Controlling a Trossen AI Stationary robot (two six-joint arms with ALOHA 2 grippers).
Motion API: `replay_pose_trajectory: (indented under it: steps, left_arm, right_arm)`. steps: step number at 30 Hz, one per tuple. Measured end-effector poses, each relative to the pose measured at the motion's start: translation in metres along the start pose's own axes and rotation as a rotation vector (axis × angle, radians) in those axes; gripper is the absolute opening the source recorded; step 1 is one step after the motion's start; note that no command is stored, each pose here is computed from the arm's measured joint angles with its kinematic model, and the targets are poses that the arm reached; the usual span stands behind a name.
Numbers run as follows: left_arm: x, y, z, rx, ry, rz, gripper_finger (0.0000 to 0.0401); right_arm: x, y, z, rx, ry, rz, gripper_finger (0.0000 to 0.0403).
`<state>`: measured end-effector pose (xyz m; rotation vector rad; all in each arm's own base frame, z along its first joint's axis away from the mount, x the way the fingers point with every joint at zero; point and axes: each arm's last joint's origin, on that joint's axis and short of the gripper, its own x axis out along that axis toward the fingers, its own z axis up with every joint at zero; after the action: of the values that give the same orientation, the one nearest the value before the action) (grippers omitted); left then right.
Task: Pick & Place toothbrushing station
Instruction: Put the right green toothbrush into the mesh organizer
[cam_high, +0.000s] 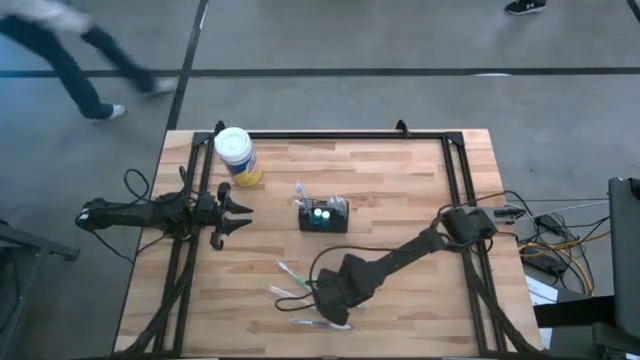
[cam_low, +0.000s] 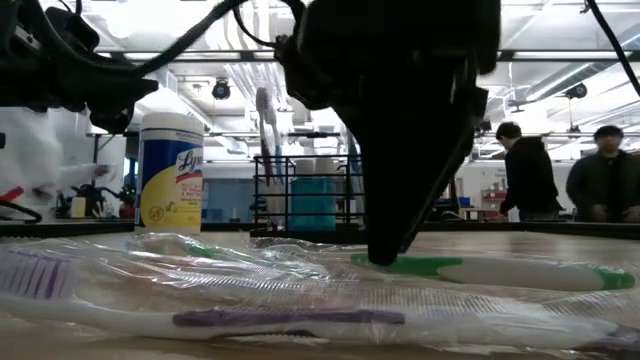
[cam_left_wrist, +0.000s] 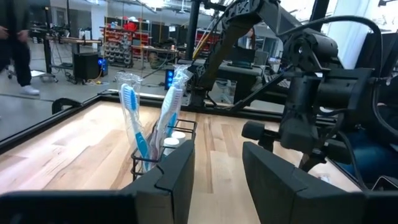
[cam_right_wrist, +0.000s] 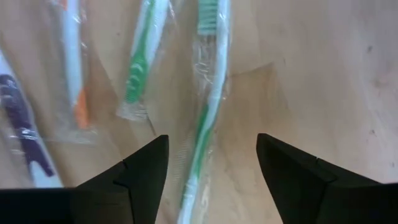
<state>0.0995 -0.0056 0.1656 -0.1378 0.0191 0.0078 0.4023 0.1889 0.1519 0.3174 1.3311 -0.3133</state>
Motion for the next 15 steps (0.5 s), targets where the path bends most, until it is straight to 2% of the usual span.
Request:
replay_pose_trajectory:
  steps: [9,15]
  left_arm:
    - [0.000,0.000,0.001,-0.025,-0.009,-0.010,0.0142]
    - [0.000,0.000,0.001,-0.020,-0.008,-0.012,0.0143]
  right_arm:
    - [0.014,-0.010,-0.007,-0.028,0.062,-0.004,0.0220]
    - [0.025,-0.015,-0.011,-0.058,0.079,0.021,0.0177]
